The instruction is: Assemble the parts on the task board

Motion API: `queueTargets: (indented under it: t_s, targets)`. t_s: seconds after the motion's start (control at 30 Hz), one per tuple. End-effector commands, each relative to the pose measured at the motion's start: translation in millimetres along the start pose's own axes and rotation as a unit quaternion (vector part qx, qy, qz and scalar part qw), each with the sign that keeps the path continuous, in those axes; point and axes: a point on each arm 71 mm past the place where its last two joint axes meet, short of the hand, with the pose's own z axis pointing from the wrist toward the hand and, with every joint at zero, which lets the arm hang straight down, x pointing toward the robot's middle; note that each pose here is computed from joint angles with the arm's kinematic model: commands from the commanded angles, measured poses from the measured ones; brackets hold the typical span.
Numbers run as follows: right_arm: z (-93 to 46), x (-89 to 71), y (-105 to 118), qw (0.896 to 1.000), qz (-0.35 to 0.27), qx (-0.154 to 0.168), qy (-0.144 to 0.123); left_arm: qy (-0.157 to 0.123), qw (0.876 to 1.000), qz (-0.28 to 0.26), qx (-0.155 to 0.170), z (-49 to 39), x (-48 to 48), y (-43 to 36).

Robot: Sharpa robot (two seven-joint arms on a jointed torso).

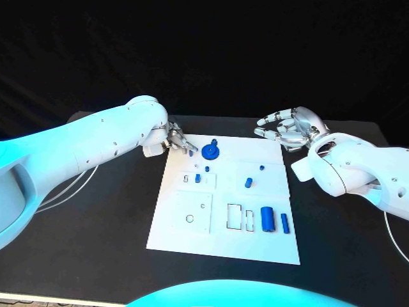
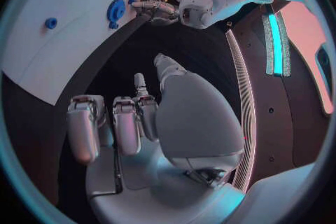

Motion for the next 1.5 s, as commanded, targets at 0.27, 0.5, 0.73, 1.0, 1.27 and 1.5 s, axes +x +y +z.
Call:
queueTargets:
  t_s: [0.27, 0.5, 0.73, 1.0, 1.27, 1.5]
  targets:
    - [0.2, 1.2, 1.5, 1.000, -0.001, -0.007, 0.003, 0.002, 1.000, -0.007, 0.015, 0.4, 2.1, -4.6]
    - [0.6, 1.4, 1.4, 1.000, -0.001, -0.007, 0.003, -0.003, 1.000, -0.016, 0.019, -0.2, 1.5, -5.7]
    - [0.8, 1.5, 1.3, 1.000, -0.001, -0.007, 0.004, -0.002, 0.999, -0.023, 0.024, -0.7, 1.8, -6.9]
    - [1.0, 1.7, 1.1, 1.000, -0.001, -0.006, 0.005, -0.001, 0.999, -0.026, 0.030, -1.2, 2.7, -9.0]
    - [1.2, 1.6, 0.9, 1.000, -0.002, -0.005, 0.005, 0.003, 0.999, -0.027, 0.032, -1.7, 3.5, -9.1]
    - [1.4, 1.3, 0.7, 1.000, -0.002, -0.005, 0.004, 0.006, 0.999, -0.030, 0.035, -3.3, 3.7, -7.3]
